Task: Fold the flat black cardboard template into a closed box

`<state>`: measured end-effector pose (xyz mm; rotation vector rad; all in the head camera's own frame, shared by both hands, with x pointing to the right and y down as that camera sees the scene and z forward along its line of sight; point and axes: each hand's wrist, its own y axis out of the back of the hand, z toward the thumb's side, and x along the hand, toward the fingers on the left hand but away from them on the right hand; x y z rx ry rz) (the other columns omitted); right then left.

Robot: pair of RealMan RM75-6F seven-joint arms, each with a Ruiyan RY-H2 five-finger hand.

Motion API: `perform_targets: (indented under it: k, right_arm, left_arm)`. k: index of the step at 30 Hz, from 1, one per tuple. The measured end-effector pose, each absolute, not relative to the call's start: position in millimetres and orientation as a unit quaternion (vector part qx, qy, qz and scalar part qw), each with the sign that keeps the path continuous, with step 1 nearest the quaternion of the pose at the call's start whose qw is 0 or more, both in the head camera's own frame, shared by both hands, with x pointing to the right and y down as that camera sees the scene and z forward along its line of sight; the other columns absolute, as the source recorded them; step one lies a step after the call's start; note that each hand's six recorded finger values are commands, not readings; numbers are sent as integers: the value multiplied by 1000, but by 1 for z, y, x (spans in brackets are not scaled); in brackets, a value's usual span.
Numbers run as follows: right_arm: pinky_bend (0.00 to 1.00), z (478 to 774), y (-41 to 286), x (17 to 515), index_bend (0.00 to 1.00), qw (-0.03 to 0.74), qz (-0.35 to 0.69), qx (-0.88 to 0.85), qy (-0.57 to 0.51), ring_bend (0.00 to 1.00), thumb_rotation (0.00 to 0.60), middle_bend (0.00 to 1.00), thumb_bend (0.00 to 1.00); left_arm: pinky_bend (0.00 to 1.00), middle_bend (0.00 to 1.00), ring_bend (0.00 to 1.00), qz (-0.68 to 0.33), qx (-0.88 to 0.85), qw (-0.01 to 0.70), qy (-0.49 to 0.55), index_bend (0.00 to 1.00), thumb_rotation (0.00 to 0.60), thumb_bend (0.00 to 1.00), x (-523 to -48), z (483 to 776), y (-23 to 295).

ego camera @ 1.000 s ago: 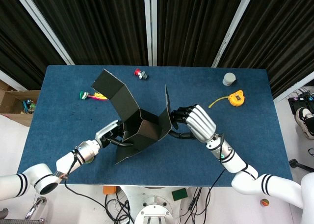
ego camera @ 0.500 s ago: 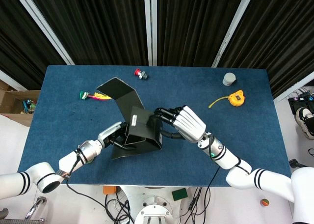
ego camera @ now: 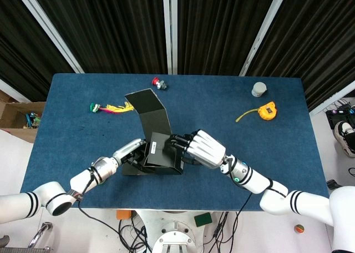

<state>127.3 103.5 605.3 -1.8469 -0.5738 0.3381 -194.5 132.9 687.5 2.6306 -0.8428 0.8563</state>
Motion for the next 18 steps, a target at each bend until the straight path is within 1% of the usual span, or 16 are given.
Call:
perform_targets:
  k: [7,10,13,18]
  right_arm:
    - [1000,619,117,128,495,620,150,-745,-193,690,600,385,131]
    - [1000,628,122,128,544,637,151,-734,-182,696,600,400,99]
    - [1000,638,126,127,569,648,151,-725,-178,697,600,414,75]
    - [1000,651,134,125,583,661,143,-714,-180,698,600,425,72]
  left_arm:
    - [880,293,483,328,906,53,-263,276,600,36,-188,698,135]
    - [880,290,484,340,905,34,-252,276,600,36,-181,704,137]
    - [881,286,483,350,905,27,-242,274,600,36,-172,712,142]
    - [882,277,483,365,901,19,-232,269,600,36,-165,724,147]
